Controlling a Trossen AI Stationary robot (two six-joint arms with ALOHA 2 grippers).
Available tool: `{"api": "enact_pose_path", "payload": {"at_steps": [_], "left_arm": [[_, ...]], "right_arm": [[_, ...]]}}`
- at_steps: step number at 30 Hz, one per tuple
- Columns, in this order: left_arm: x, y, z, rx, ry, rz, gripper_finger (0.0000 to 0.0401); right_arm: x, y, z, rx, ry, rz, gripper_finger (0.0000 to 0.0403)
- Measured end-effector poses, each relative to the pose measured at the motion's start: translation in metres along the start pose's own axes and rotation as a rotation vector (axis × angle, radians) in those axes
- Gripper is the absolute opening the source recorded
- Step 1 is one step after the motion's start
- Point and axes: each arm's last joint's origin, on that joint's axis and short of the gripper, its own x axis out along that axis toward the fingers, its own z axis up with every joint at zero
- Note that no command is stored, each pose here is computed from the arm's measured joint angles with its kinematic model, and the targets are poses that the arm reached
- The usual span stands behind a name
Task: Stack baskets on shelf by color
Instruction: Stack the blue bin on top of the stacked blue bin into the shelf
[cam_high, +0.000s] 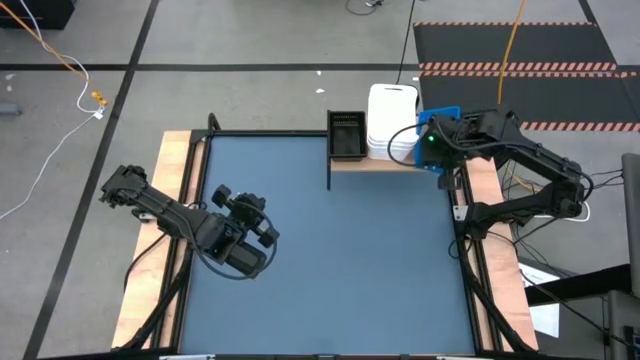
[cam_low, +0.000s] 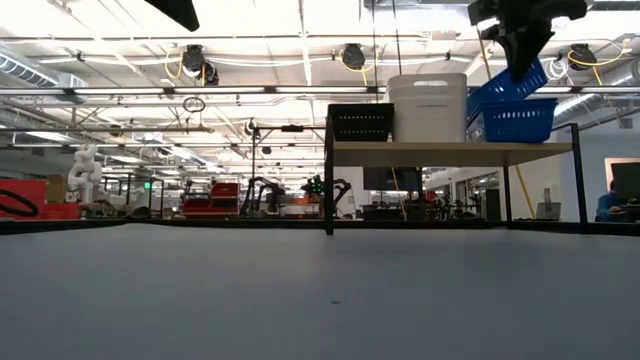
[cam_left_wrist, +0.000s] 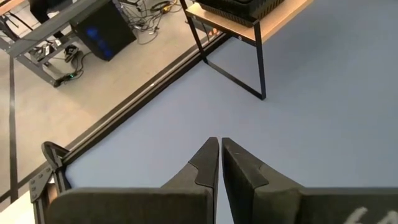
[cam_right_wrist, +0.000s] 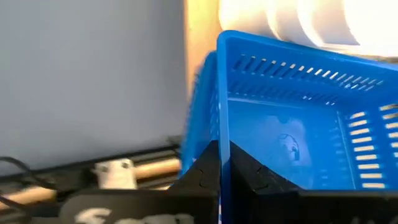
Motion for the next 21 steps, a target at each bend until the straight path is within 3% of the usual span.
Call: {"api": "enact_pose_path", "payload": {"at_steps": [5,12,17,21], "left_arm": [[0.000,0.000,0.000,-0.010,0.000,0.000,0.0024],[0.000,0.000,0.000,-0.013,0.005,-0.003,0.0024],[-0.001,-0.001,-0.001,-0.010,0.022,-0.012,0.0024],[-0.004,-0.002,-0.003,-0.012,0.019,-0.023,0.0024]], "right_arm": [[0.001,-0.003,-0.001,0.097,-0.009,0.037,0.0008],[0.001,-0.004,-0.004,0.173,-0.007,0.028,0.0063],[-0.007,-0.006,-0.013,0.263,-0.016,-0.098,0.0113],[-0.019,-0.004,-0.025,0.343,-0.091,-0.172,0.0129]]}}
